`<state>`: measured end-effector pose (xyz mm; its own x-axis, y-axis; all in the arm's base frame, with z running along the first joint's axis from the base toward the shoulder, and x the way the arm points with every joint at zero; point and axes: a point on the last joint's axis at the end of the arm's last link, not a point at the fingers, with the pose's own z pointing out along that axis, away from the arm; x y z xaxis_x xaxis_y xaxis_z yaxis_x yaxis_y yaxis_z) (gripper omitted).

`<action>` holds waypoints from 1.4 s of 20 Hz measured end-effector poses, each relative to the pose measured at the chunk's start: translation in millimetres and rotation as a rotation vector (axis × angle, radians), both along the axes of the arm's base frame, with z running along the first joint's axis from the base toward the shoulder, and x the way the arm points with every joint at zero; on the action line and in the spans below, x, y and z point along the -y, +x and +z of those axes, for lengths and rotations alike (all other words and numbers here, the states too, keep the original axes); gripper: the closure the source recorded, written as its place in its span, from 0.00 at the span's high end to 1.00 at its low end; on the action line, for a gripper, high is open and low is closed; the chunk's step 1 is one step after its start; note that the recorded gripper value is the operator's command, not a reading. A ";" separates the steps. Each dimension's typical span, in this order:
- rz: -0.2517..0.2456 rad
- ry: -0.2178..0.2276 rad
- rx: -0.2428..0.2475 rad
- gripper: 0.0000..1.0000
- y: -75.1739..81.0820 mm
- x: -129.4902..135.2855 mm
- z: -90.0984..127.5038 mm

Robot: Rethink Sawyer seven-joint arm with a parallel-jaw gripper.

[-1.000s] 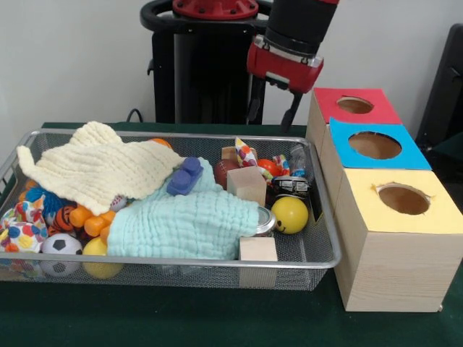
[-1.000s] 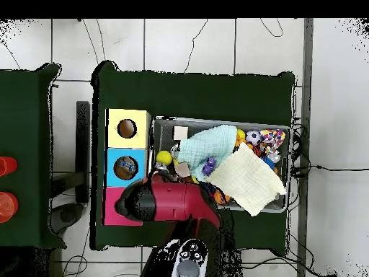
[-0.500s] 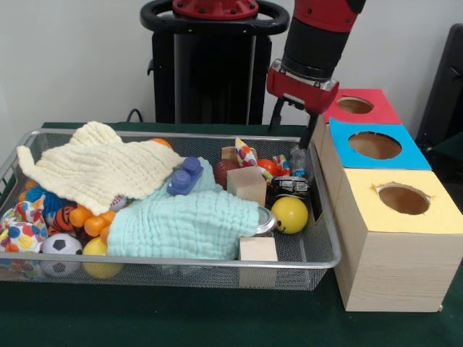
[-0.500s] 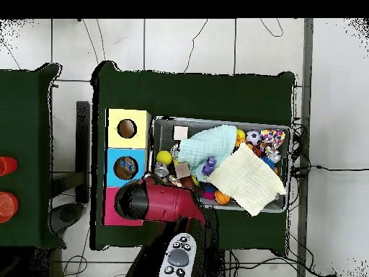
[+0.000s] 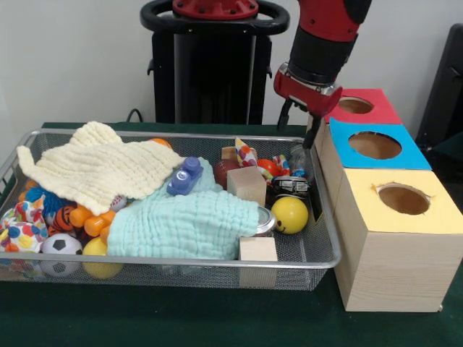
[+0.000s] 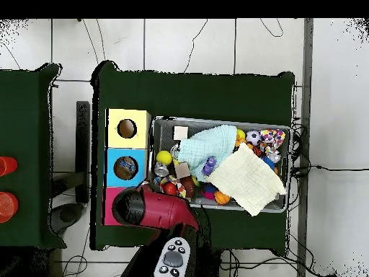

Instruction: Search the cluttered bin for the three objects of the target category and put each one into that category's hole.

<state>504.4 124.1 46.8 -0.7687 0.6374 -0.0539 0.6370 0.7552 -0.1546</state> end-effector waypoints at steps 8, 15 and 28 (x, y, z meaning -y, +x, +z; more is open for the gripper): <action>-0.009 -0.016 0.024 1.00 -0.2 12.0 -14.0; -0.016 -0.028 0.045 1.00 0.3 22.0 -25.5; -0.018 -0.016 0.053 1.00 0.1 13.1 -38.2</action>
